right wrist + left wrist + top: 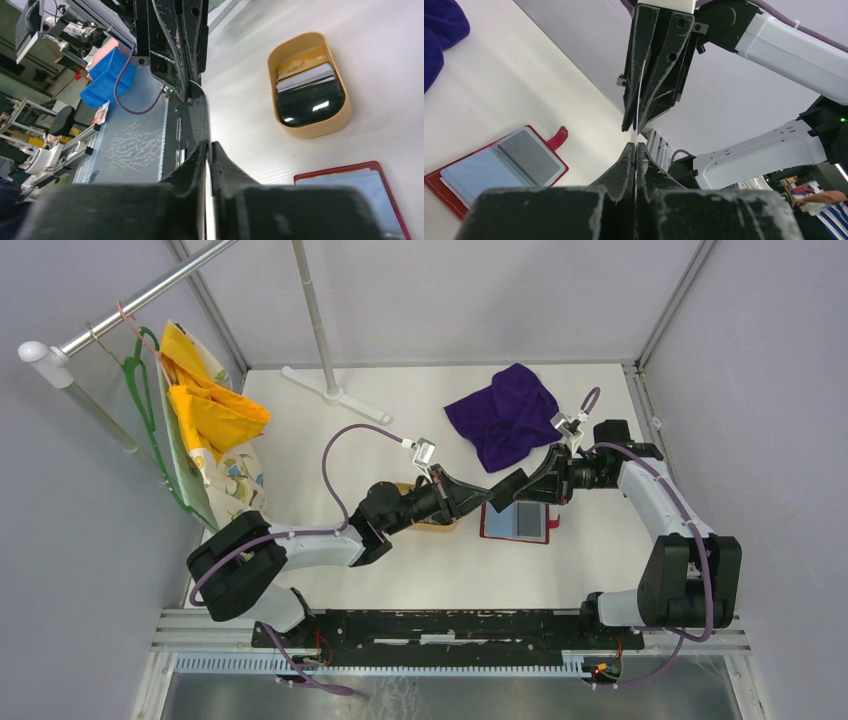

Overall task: Put the credit cards into the card holder
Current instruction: Insert the credit card into the card holder.

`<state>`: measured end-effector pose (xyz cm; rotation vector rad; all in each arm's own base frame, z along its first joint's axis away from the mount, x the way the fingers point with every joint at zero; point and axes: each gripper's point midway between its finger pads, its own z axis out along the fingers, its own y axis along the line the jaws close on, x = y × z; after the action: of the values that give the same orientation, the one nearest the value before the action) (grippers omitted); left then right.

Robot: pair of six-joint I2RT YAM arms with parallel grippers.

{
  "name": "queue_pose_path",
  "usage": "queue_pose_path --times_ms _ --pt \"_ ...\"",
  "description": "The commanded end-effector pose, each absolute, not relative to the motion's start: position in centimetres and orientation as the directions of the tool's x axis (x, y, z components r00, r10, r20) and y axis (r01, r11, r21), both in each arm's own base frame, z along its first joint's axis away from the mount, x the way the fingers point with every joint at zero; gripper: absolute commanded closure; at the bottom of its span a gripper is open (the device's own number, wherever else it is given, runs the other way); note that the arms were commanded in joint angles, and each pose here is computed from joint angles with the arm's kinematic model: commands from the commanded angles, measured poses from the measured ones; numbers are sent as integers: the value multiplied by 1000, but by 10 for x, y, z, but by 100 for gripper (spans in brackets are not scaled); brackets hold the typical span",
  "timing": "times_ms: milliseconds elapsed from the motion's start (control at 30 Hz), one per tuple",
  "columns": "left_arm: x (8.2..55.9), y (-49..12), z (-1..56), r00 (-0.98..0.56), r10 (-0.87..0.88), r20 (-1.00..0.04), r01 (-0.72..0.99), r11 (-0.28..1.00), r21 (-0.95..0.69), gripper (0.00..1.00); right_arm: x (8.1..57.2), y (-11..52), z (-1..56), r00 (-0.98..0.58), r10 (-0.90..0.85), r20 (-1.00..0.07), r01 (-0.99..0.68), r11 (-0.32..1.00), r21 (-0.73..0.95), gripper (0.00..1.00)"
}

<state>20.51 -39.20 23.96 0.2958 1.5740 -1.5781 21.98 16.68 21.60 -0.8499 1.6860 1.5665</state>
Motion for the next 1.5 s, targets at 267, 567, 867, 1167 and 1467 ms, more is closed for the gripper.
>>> queue_pose_path --times_ms 267,567,867,1167,1467 --pt "193 -404 235 -589 -229 -775 752 195 -630 54 214 169 218 -471 -3 -882 -881 47 470 100" --pt "210 -332 234 -336 3 -942 797 533 -283 6 203 171 160 -249 -224 -942 -965 137 223 100" --pt "163 -353 210 -286 271 -919 946 232 -226 7 179 180 134 -148 -390 -909 -987 -5 163 100" --pt "160 -394 193 -310 287 -906 951 87 -298 32 172 184 126 -160 -411 -897 -981 -32 189 100" --pt "164 -418 175 -344 332 -878 936 47 -349 47 168 185 119 -165 -429 -888 -977 -50 206 100"
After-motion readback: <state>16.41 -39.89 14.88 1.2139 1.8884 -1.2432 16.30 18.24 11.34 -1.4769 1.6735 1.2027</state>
